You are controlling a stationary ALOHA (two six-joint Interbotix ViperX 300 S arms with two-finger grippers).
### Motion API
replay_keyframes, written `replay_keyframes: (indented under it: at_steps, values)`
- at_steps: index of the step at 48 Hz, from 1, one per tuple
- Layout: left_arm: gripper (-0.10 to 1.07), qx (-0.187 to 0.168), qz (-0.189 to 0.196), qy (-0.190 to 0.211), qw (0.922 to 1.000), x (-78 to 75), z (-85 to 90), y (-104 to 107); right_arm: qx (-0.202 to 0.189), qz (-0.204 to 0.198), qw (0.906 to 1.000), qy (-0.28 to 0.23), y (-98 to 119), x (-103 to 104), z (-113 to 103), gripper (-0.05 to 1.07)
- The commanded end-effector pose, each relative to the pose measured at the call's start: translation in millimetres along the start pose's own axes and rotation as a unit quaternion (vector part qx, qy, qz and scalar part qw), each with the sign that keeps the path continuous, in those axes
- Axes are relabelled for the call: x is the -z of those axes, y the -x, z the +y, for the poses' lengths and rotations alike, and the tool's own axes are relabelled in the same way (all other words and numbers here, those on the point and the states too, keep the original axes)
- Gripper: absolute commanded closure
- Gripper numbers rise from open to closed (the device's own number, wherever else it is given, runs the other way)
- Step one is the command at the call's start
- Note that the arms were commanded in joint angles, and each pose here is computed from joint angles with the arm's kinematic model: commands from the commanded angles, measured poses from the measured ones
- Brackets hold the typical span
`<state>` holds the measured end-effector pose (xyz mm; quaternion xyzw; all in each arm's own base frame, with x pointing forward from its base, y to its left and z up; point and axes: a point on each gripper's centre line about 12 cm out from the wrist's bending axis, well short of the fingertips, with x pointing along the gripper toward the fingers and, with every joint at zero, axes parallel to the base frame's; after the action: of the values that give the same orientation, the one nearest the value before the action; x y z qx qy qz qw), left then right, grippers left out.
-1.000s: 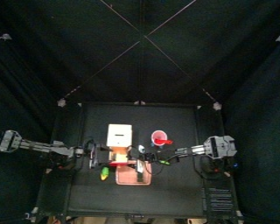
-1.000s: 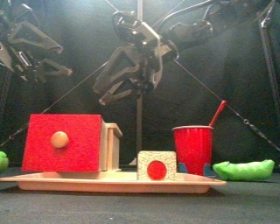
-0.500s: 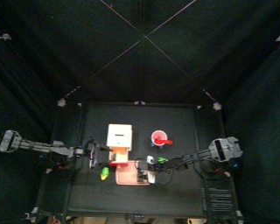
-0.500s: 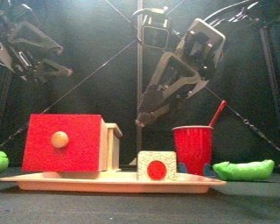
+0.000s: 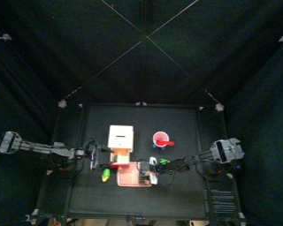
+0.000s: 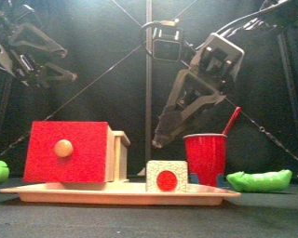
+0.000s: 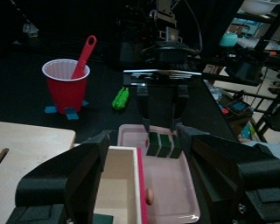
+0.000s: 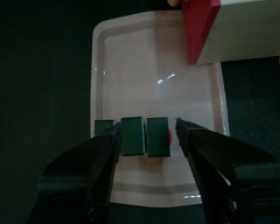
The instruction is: Grab sushi piece off plate
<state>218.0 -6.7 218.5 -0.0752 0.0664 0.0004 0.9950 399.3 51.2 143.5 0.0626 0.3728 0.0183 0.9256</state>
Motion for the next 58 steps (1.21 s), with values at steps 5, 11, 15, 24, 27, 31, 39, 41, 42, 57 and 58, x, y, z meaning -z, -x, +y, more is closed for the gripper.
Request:
replay_keyframes:
  at_steps: [5,11,15,24,27,31,39,41,42,57,58]
  values:
    - [0.02,-0.001,-0.009,0.000,1.0000,-5.0,-0.1,-1,0.006,-0.010,0.9999,-0.006,1,-10,-6,0.19]
    - [0.02,-0.001,-0.009,0.000,1.0000,-4.5,0.4,-1,0.011,-0.005,0.9999,-0.010,-1,-8,-10,0.24]
    - [0.02,-0.002,-0.009,0.000,1.0000,-4.5,0.7,-1,0.012,-0.005,0.9998,-0.011,-1,-8,-11,0.26]
    - [0.02,-0.002,-0.009,0.000,1.0000,-4.5,0.7,-1,0.012,-0.006,0.9998,-0.012,-1,-9,-11,0.26]
    - [0.02,-0.002,-0.008,0.000,1.0000,-4.0,0.8,-1,0.011,-0.005,0.9999,-0.012,-1,-9,-11,0.26]
    - [0.02,-0.002,-0.008,0.000,1.0000,-4.0,0.8,-1,0.009,-0.007,0.9999,-0.010,-1,-10,-8,0.26]
    - [0.02,-0.002,-0.008,0.000,1.0000,-4.0,0.8,-1,0.010,-0.004,0.9999,-0.010,-5,-10,-8,0.26]
    - [0.02,-0.002,-0.009,0.000,1.0000,-4.5,0.7,-1,0.010,-0.003,0.9999,-0.013,-6,-9,-8,0.26]
    - [0.02,-0.002,-0.009,0.000,1.0000,-4.5,0.7,-1,0.010,-0.001,0.9999,-0.013,-7,-8,-8,0.26]
    - [0.02,-0.002,-0.008,0.000,1.0000,-4.0,0.8,-1,0.011,0.006,0.9998,-0.017,-12,-4,-9,0.26]
    - [0.02,-0.002,-0.008,0.000,1.0000,-4.0,0.8,-1,0.011,0.006,0.9998,-0.017,-12,-4,-9,0.26]
